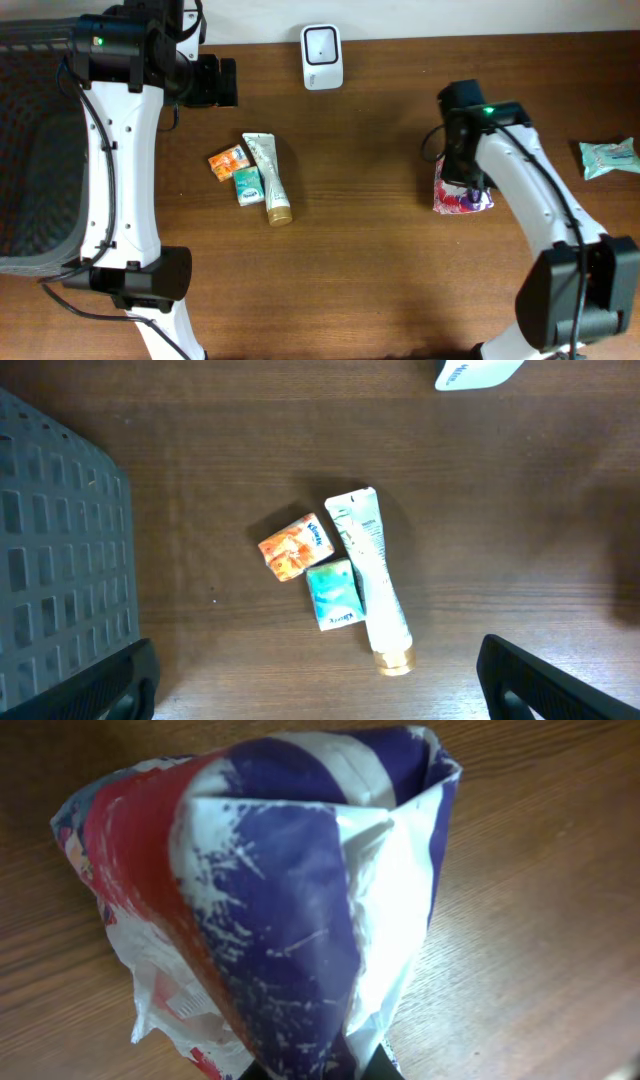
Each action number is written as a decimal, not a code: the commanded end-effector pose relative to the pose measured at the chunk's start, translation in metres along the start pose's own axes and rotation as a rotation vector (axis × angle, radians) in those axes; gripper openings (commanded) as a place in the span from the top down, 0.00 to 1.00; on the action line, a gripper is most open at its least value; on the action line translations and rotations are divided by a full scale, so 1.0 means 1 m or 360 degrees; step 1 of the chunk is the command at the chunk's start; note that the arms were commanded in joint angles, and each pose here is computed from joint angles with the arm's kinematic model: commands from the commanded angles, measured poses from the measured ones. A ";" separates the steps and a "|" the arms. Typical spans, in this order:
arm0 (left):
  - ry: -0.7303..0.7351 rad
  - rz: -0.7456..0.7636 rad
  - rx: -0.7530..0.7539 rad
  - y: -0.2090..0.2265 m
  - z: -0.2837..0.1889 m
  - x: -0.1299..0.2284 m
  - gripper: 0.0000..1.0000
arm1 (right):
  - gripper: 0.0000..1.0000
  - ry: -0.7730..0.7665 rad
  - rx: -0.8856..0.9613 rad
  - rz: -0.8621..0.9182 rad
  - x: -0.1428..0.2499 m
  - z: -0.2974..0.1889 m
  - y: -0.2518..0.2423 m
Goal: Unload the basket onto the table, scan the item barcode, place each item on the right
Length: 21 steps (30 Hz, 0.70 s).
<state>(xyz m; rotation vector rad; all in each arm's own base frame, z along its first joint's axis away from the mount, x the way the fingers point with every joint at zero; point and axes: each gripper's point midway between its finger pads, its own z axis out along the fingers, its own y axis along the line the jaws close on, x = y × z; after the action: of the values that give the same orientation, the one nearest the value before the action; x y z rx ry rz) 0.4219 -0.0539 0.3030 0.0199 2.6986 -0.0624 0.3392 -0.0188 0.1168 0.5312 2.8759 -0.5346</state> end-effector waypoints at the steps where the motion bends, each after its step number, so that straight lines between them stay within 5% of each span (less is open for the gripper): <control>1: -0.0003 -0.0003 -0.0007 -0.001 0.000 0.000 0.01 | 0.96 -0.0020 0.0222 -0.0051 -0.003 0.016 0.001; 7: -0.0003 -0.0003 -0.0007 -0.001 0.000 0.000 0.01 | 0.66 0.0128 -0.0152 -0.0121 0.017 0.021 0.068; 10: -0.0003 -0.0003 -0.0007 -0.001 0.000 0.000 0.01 | 0.52 0.0145 -0.0503 -0.0175 0.020 -0.011 0.121; 14: -0.0003 -0.0003 -0.0007 -0.001 0.000 0.000 0.01 | 0.21 0.0089 -0.1029 -0.0469 0.025 -0.092 0.187; 18: -0.0003 -0.0003 -0.0007 -0.001 0.000 0.000 0.01 | 0.04 -0.0043 -0.0988 -0.0422 -0.014 -0.118 0.155; 21: -0.0003 -0.0003 -0.0007 -0.001 0.000 0.000 0.01 | 0.02 0.0047 -0.0892 -0.0335 -0.032 -0.088 0.105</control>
<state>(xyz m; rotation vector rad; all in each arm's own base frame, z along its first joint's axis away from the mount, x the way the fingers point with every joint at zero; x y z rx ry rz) 0.4220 -0.0539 0.3030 0.0199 2.6982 -0.0624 0.3921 0.1390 0.1749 0.1038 2.9161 0.3059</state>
